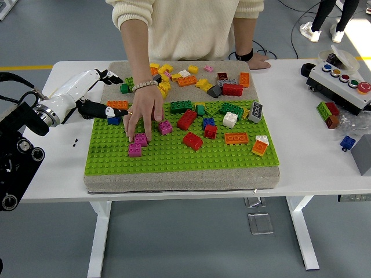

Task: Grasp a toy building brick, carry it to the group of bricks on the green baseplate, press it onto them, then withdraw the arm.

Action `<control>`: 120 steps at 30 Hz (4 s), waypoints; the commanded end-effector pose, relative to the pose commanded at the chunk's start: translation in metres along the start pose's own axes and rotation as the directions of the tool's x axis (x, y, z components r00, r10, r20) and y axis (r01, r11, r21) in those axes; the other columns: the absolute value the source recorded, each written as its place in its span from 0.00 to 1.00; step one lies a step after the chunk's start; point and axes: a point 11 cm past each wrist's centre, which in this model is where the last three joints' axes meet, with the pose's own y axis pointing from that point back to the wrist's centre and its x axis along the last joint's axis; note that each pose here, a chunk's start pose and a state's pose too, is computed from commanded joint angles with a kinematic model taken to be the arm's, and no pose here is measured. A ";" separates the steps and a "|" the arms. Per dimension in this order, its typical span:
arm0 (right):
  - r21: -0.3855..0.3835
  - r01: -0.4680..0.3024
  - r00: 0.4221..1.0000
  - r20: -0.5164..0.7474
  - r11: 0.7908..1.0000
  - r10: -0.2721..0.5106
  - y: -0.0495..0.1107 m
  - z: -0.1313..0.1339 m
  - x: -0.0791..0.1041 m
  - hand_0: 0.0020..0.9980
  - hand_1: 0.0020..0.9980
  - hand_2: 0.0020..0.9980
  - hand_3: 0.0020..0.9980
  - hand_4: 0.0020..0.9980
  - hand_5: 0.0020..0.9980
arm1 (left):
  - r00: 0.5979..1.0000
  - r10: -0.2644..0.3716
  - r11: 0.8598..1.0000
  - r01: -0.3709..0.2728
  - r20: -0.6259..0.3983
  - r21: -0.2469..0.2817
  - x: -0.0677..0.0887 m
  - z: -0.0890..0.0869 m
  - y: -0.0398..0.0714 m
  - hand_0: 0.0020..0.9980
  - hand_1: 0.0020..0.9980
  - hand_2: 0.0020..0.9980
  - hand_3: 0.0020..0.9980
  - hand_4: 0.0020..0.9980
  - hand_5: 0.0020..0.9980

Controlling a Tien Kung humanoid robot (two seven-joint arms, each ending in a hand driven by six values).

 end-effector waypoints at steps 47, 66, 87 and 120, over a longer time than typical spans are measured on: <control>0.013 0.007 1.000 -0.019 1.000 -0.007 0.000 -0.009 -0.007 0.75 0.68 0.72 0.65 0.91 0.49 | 0.992 -0.123 0.992 0.124 0.032 -0.004 -0.028 -0.004 -0.012 0.75 0.71 0.62 0.68 0.86 0.06; 0.017 0.007 1.000 -0.010 1.000 -0.007 0.000 -0.010 -0.007 0.75 0.68 0.73 0.65 0.91 0.49 | 0.976 -0.216 0.976 0.216 0.031 -0.001 -0.065 -0.001 -0.033 0.76 0.71 0.61 0.66 0.86 0.06; 0.019 0.010 1.000 -0.002 1.000 -0.010 0.000 -0.012 -0.008 0.75 0.68 0.73 0.65 0.91 0.49 | 0.966 -0.247 0.969 0.247 0.070 0.019 -0.077 -0.012 -0.039 0.75 0.71 0.61 0.64 0.84 0.02; 0.021 0.015 1.000 -0.022 1.000 -0.015 0.000 -0.014 -0.011 0.75 0.67 0.72 0.65 0.91 0.49 | 0.960 -0.267 0.962 0.260 0.087 0.089 -0.084 -0.029 -0.044 0.75 0.72 0.62 0.65 0.85 0.04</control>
